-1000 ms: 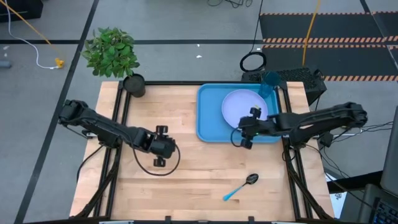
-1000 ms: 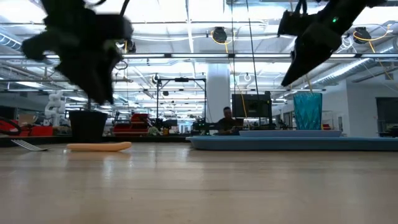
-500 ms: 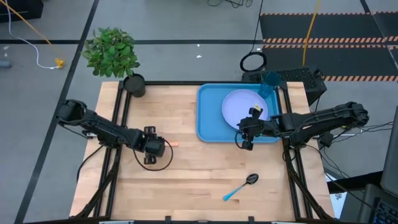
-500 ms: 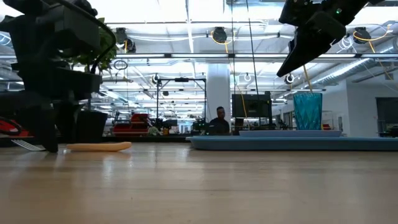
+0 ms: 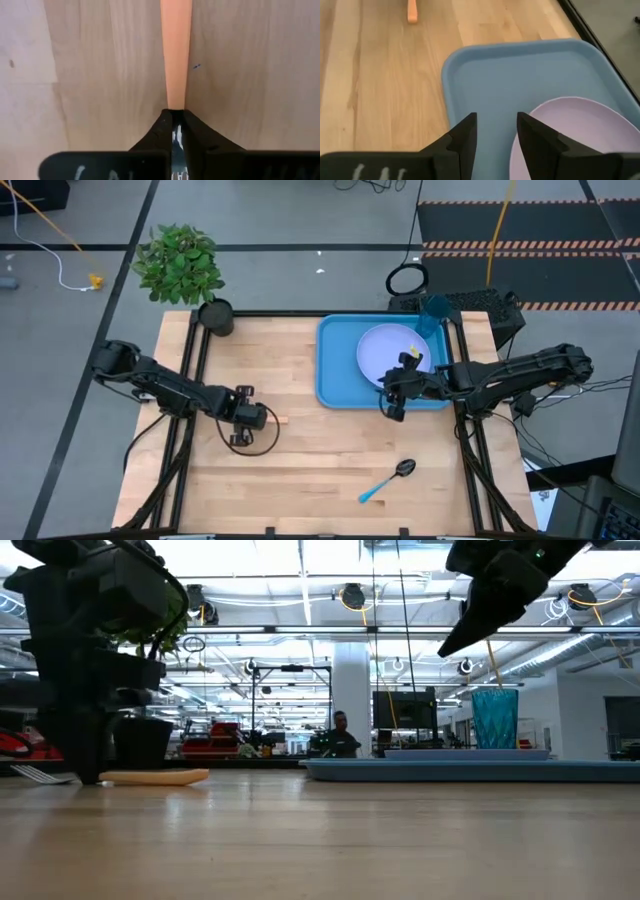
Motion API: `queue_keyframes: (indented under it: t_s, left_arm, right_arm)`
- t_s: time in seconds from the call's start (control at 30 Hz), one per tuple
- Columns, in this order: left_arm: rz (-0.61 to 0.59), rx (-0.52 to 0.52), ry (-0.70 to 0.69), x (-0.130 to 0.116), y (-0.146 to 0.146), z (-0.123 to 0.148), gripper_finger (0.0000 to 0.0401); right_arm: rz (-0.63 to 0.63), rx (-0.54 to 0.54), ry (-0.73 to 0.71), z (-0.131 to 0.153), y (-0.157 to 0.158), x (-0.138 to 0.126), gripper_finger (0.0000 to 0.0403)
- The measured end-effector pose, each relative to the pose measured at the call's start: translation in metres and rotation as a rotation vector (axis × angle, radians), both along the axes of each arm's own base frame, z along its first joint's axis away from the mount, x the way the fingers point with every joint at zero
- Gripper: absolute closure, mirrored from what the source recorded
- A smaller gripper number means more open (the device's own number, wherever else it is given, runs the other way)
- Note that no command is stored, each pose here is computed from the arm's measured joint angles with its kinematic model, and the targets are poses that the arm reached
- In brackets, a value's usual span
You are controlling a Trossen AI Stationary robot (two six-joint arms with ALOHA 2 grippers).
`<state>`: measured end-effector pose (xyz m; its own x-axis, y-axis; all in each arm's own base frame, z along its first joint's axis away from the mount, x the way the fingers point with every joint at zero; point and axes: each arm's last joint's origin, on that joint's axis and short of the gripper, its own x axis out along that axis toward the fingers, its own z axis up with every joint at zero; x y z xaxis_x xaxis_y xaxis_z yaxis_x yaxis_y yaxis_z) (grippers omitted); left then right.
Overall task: Pick and place plate/cup/fork/spoon on tray
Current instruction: Put the brown fork on the blue tray to the left of the purple plate
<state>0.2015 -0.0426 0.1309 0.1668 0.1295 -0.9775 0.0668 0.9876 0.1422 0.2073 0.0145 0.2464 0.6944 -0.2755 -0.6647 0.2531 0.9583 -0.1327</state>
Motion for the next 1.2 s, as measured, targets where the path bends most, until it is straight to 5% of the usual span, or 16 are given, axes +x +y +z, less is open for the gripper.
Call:
queue_keyframes:
  t_s: [0.17,0.47,0.73,0.97,1.2]
  left_arm:
    - [-0.059,0.073,-0.001,0.013,0.000,0.020,0.0367]
    - [-0.261,0.140,-0.177,0.050,-0.008,0.072,0.0394]
    - [-0.479,0.290,-0.211,0.063,-0.009,0.096,0.0398]
    - [-0.516,0.304,-0.223,0.065,-0.009,0.098,0.0399]
    - [-0.595,0.425,-0.292,0.073,-0.012,0.104,0.0400]
  right_arm:
    - [-0.031,0.026,-0.083,0.002,-0.001,0.011,0.0271]
    - [-0.002,0.012,-0.168,-0.018,0.003,0.053,0.0271]
    - [0.104,0.301,-0.364,-0.030,0.002,0.089,0.0271]
    - [0.099,0.361,-0.335,-0.051,0.003,0.101,0.0271]
    - [0.162,0.429,-0.361,-0.049,0.016,0.125,0.0270]
